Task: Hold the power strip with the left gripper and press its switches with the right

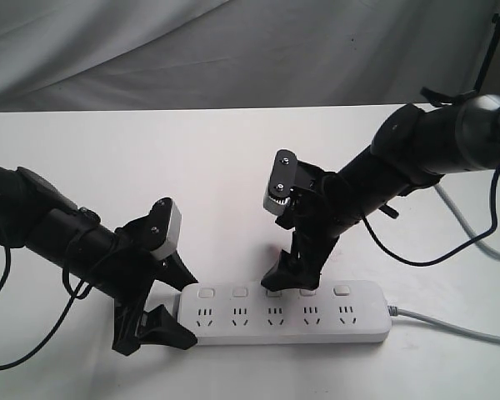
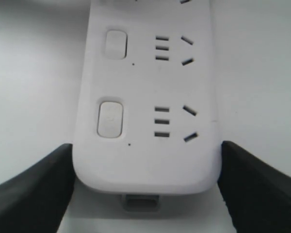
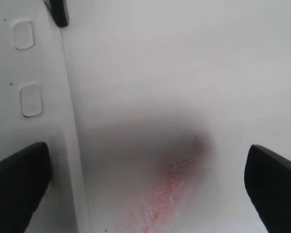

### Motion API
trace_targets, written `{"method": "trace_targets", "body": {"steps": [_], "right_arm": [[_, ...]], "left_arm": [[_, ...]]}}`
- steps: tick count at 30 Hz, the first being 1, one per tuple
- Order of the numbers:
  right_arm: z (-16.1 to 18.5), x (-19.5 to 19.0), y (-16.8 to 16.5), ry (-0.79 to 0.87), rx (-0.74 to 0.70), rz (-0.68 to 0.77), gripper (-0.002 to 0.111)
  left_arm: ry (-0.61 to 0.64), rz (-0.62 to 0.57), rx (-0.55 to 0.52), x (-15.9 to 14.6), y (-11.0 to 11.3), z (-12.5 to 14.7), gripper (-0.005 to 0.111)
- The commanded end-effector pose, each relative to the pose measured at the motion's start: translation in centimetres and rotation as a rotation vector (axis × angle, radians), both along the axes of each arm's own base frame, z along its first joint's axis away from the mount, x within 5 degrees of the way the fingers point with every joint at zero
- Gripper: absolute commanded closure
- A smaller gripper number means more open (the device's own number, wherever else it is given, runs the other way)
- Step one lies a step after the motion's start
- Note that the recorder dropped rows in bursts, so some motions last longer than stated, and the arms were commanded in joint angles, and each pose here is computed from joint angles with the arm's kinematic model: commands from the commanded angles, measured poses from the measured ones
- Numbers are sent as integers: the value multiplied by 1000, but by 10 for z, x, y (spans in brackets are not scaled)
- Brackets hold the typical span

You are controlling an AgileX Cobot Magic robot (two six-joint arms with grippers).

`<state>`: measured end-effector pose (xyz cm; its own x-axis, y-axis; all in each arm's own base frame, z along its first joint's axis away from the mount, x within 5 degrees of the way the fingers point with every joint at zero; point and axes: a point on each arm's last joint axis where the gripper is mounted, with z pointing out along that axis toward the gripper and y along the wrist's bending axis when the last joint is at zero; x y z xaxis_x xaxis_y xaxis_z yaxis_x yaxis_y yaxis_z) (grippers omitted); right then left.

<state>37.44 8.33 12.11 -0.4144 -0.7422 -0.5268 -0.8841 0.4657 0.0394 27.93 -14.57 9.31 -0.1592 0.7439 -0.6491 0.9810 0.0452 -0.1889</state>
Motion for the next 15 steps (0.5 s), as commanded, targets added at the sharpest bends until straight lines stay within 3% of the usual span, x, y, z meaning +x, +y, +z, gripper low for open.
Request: {"method": "trace_targets", "body": {"steps": [1, 10, 15], "right_arm": [[-7, -1, -2, 0, -27, 29, 5], [48, -3, -1, -139, 3, 18, 5], [52, -4, -1, -134, 13, 4, 5]], "left_arm": [[-5, 1, -3, 0, -2, 1, 51], [-5, 1, -3, 0, -2, 1, 51], [-5, 1, -3, 0, -2, 1, 51]]}}
